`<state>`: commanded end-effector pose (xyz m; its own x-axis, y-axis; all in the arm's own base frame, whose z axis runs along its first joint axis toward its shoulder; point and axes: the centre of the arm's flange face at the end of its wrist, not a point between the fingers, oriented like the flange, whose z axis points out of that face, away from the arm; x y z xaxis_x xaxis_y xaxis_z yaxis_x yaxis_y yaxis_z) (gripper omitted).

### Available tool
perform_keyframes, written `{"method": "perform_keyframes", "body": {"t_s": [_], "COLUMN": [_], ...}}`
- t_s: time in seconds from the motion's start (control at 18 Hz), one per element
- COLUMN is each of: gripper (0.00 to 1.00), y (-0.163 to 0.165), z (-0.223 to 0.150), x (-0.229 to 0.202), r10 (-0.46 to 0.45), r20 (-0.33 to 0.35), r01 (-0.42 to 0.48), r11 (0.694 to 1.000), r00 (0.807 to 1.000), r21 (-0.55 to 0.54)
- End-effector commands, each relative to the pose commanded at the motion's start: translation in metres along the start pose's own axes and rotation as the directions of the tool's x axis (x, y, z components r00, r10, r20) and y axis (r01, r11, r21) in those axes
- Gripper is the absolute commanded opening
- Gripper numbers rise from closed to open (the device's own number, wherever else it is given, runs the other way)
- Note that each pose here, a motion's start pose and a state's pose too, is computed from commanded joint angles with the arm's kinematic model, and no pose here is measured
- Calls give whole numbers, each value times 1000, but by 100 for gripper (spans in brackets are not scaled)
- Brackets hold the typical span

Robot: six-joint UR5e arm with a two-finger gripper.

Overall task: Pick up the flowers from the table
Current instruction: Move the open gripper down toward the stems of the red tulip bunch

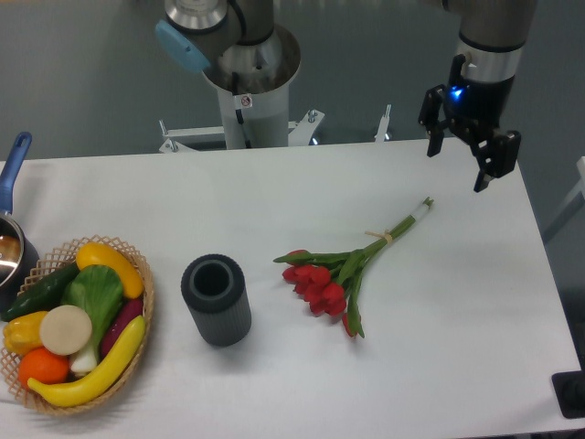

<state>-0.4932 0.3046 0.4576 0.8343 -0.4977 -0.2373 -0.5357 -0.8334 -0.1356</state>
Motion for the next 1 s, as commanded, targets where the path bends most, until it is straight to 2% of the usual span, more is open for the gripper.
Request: {"method": "perform_keyframes", "body": {"t_s": [0.5, 0.72, 1.0], "gripper": [100, 100, 100], "y": [-1, -5, -7], "z": [23, 42, 70], "x": [17, 25, 35], "r10": [-16, -86, -93], "r20": [-19, -11, -64], "r01": [17, 87, 96], "r11": [1000, 995, 994], "r00": [1000, 996, 994], "r21": [13, 40, 47]}}
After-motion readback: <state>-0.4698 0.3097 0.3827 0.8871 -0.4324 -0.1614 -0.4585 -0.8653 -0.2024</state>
